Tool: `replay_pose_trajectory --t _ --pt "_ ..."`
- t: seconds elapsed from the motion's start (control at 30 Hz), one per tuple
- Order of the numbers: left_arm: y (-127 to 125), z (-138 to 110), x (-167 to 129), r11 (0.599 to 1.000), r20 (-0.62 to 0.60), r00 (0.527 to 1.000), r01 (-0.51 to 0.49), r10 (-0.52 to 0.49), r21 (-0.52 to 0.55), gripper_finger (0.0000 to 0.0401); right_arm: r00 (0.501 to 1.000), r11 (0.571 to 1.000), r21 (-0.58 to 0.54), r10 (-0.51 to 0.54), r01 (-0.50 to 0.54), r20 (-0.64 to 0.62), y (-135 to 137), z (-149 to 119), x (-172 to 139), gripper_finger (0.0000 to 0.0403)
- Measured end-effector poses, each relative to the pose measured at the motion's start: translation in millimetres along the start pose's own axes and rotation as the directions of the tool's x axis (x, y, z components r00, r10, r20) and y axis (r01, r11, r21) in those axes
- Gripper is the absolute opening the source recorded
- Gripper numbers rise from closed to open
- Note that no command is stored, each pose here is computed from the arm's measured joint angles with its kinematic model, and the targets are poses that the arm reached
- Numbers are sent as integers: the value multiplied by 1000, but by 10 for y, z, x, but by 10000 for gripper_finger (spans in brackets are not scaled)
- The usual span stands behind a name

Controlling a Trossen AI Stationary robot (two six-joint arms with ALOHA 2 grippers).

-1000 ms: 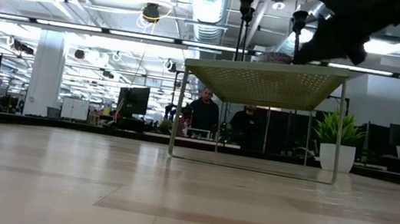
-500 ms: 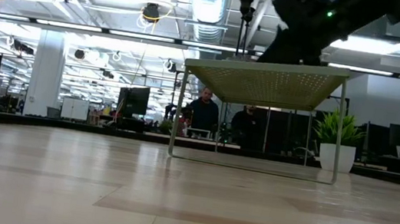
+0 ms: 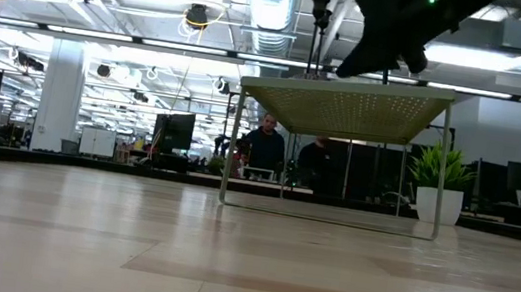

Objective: Pick & Place candle stick holders
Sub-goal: Put the red patterned scented candle on the shelf, then put the orange patterned scented candle on the shelf

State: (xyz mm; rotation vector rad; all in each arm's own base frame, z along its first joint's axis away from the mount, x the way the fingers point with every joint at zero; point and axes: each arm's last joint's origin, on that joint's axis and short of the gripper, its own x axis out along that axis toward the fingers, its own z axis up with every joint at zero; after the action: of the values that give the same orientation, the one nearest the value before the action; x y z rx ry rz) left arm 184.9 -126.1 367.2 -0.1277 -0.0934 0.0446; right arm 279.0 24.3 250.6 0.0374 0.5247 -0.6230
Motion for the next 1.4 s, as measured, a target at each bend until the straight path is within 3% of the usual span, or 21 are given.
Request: replay_pose_trajectory --t 0.33,0.77,0.9,1.1,1.2,1.27,1.33,1.4 --pt "0 -6 0 1000 -5 1000 0 0 4 5 994 996 -32 -86 84 -69 -39 -113 310 0" --pt "0 -7 0 1000 -6 1000 0 0 5 5 999 996 -77 -36 34 -31 92 57 372 0" --pt "0 -6 0 1000 -6 1000 0 0 2 5 1000 998 -68 -6 5 -22 103 198 154 0" --pt "-8 -9 -7 1000 -9 1000 7 -7 -6 5 983 991 29 137 -134 -124 48 311 -680 0" --pt "-10 -15 -8 1000 -13 1000 8 -8 -3 5 936 965 178 234 -191 -263 -18 195 -1050 0" --pt "-7 -18 -9 1000 -16 1000 -1 1 -1 6 877 953 233 274 -193 -395 -19 46 -1220 4" --pt "1 -33 -8 1000 -27 999 -25 25 7 9 773 959 234 268 -159 -574 -22 -136 -1364 14" --pt "6 -50 -8 999 -40 998 -39 39 4 15 615 971 197 236 -132 -752 13 -310 -1490 33"
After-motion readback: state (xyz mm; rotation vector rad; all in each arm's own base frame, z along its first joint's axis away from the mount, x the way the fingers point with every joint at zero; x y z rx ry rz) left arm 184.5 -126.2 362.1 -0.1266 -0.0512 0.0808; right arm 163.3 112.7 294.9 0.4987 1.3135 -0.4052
